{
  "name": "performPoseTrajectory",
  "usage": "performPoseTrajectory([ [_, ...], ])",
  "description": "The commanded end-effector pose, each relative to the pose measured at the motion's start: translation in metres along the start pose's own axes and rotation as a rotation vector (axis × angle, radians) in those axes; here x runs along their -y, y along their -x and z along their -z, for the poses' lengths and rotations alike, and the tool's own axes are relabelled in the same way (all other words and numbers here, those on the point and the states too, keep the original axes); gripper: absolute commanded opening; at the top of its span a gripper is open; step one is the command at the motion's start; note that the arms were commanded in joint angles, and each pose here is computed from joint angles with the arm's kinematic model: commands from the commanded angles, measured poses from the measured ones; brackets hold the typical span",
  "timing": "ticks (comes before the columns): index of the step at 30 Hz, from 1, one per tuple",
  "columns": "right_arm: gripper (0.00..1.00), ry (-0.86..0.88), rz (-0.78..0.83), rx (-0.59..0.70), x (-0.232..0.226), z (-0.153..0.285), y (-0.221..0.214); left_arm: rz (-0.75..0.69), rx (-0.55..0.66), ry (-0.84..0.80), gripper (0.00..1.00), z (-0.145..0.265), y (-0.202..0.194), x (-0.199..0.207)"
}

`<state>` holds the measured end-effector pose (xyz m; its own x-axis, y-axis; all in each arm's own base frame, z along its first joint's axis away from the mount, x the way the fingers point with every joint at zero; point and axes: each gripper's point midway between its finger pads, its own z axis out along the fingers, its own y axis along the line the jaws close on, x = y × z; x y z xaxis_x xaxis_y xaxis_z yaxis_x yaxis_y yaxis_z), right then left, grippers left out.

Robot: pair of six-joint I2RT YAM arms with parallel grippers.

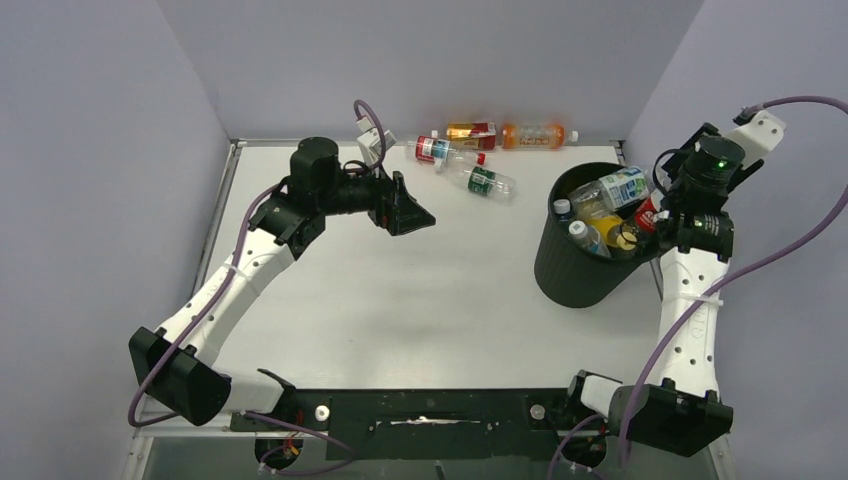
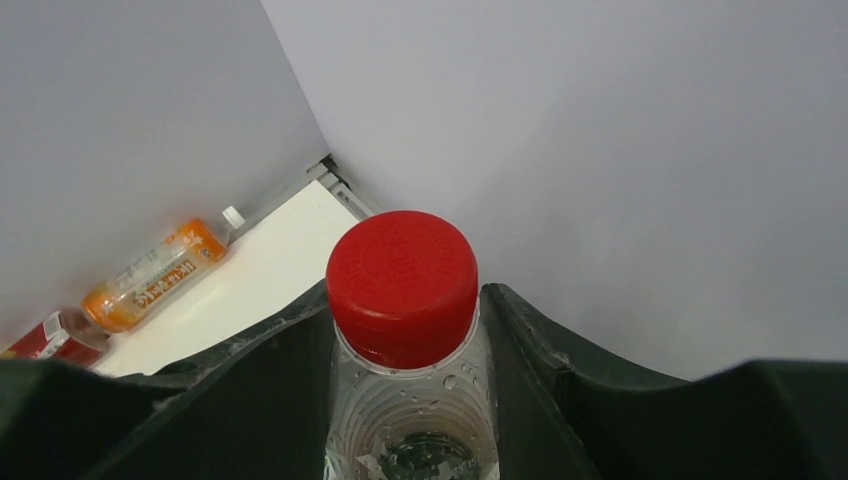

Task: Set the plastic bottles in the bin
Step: Move the trash bin to the center of the board.

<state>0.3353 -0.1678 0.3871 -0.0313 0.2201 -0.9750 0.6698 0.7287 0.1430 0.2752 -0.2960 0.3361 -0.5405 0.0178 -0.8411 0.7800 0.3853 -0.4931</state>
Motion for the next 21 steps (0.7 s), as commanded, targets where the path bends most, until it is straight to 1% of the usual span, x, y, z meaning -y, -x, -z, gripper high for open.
performPoseTrajectory([
  [1,0.36,0.02,-0.009,-0.035,-0.007,0.003,-0.024,-0.066,0.067,-0.033,0.85,0.009,0.02,0.014],
  [5,0.37,0.021,0.01,-0.089,-0.012,-0.002,-0.059,-0.062,0.066,-0.031,0.85,0.008,0.019,0.013],
  [13,0.37,0.069,0.027,-0.147,-0.033,0.01,-0.1,-0.049,0.067,-0.032,0.85,0.008,0.019,0.014],
  [18,0.38,0.092,0.024,-0.149,-0.035,0.029,-0.118,-0.041,0.068,-0.036,0.84,0.007,0.02,0.015],
  [21,0.36,0.112,0.049,-0.121,-0.041,0.043,-0.122,-0.036,0.066,-0.037,0.84,0.006,0.019,0.015],
])
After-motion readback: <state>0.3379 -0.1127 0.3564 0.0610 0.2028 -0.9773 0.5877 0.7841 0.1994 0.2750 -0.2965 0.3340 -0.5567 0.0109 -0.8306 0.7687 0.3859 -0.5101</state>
